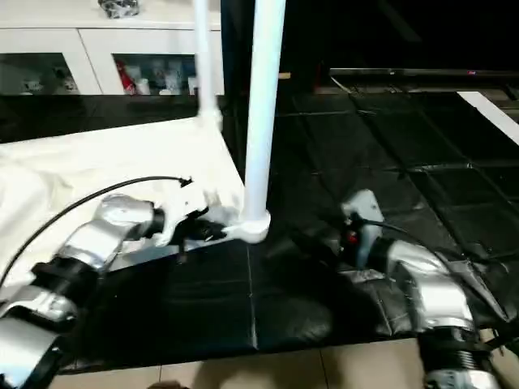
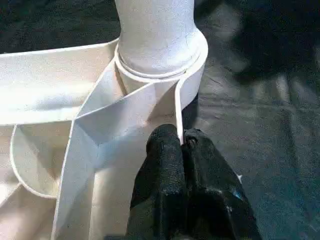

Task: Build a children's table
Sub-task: Rotate leg to tighten

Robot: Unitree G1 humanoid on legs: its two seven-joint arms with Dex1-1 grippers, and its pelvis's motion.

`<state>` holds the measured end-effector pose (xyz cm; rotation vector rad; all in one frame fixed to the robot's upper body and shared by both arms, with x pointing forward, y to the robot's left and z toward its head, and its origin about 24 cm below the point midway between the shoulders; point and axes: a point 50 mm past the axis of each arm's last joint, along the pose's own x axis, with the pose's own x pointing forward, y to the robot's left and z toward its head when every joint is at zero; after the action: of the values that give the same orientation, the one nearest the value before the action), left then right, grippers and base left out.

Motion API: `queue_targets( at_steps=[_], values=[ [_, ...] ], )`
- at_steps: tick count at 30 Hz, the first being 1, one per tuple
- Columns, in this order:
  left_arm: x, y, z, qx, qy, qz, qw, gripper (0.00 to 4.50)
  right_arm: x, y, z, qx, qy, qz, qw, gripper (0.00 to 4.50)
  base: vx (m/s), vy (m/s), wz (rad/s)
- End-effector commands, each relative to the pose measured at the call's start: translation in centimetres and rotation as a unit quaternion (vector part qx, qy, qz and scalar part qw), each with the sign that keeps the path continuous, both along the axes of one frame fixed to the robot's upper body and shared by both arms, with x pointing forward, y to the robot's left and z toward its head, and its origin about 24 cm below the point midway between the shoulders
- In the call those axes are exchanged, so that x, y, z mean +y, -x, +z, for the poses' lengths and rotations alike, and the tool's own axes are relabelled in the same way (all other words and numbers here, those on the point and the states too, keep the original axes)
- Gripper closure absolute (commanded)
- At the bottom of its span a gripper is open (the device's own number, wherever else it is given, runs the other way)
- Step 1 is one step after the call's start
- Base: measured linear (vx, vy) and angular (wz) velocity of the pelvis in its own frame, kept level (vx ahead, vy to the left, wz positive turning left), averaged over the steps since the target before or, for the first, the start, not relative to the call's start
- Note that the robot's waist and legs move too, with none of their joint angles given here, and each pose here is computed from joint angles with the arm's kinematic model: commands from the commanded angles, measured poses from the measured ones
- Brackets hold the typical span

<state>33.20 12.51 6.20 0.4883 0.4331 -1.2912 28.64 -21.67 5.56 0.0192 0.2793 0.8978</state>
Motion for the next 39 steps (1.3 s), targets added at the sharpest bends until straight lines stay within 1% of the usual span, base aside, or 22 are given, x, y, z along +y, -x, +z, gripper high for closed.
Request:
queue_targets(
  at_steps=[1,4,5,10,15,22,25,27,29,31,34,37,39],
  values=[
    [-0.7,0.4,0.8,-0.014,-0.002,-0.049,0.999,4.50,-0.3,0.2,0.5,-0.007,-0.001,0.005,1.000,0.01,0.000,0.000,0.00],
    [-0.7,0.8,0.9,-0.010,0.001,-0.078,0.997,4.50,-0.2,0.1,0.6,-0.008,0.002,0.008,1.000,0.01,0.000,0.000,0.00],
    [-0.7,1.3,0.9,-0.003,0.004,-0.106,0.994,4.50,-0.2,0.2,0.6,-0.007,0.005,0.012,1.000,0.01,0.000,0.000,0.00],
    [-0.5,1.9,0.9,0.012,0.002,-0.141,0.990,4.50,0.0,0.4,0.5,-0.002,0.011,0.021,1.000,0.01,0.000,0.000,0.00],
    [0.0,1.9,0.9,0.014,-0.014,-0.153,0.988,4.50,-0.2,0.5,0.5,-0.001,0.017,0.023,1.000,0.01,0.000,0.000,0.00],
    [0.1,1.9,1.0,0.015,-0.017,-0.162,0.987,4.50,0.2,1.1,0.8,0.002,0.007,0.049,0.999,0.01,0.000,0.000,0.00],
    [0.1,1.8,0.9,0.004,-0.024,-0.162,0.986,4.50,1.0,1.8,1.2,0.010,-0.010,0.092,0.996,0.01,0.000,0.000,0.00],
    [0.1,1.7,0.8,-0.002,-0.027,-0.156,0.987,4.50,1.2,1.9,1.3,0.011,-0.011,0.099,0.995,0.01,0.000,0.000,0.00],
    [-0.1,1.2,0.7,-0.010,-0.031,-0.139,0.990,4.50,1.5,1.5,1.3,0.005,-0.005,0.092,0.996,0.01,0.000,0.000,0.00],
    [-0.1,1.2,0.7,-0.011,-0.031,-0.139,0.990,4.50,1.8,1.5,1.3,0.002,-0.006,0.096,0.995,0.01,0.000,0.000,0.00],
    [-0.3,1.3,0.8,-0.011,-0.029,-0.153,0.988,4.50,3.2,1.4,1.4,-0.001,-0.007,0.128,0.992,0.01,0.000,0.000,0.00],
    [-0.3,1.4,0.9,-0.014,-0.033,-0.164,0.986,4.50,4.5,0.8,1.3,0.002,-0.008,0.157,0.988,0.01,0.000,0.000,0.00],
    [-0.3,1.4,0.8,-0.014,-0.034,-0.164,0.986,4.50,4.8,0.6,1.3,0.002,-0.007,0.162,0.987,0.01,0.000,0.000,0.00]
  ],
)
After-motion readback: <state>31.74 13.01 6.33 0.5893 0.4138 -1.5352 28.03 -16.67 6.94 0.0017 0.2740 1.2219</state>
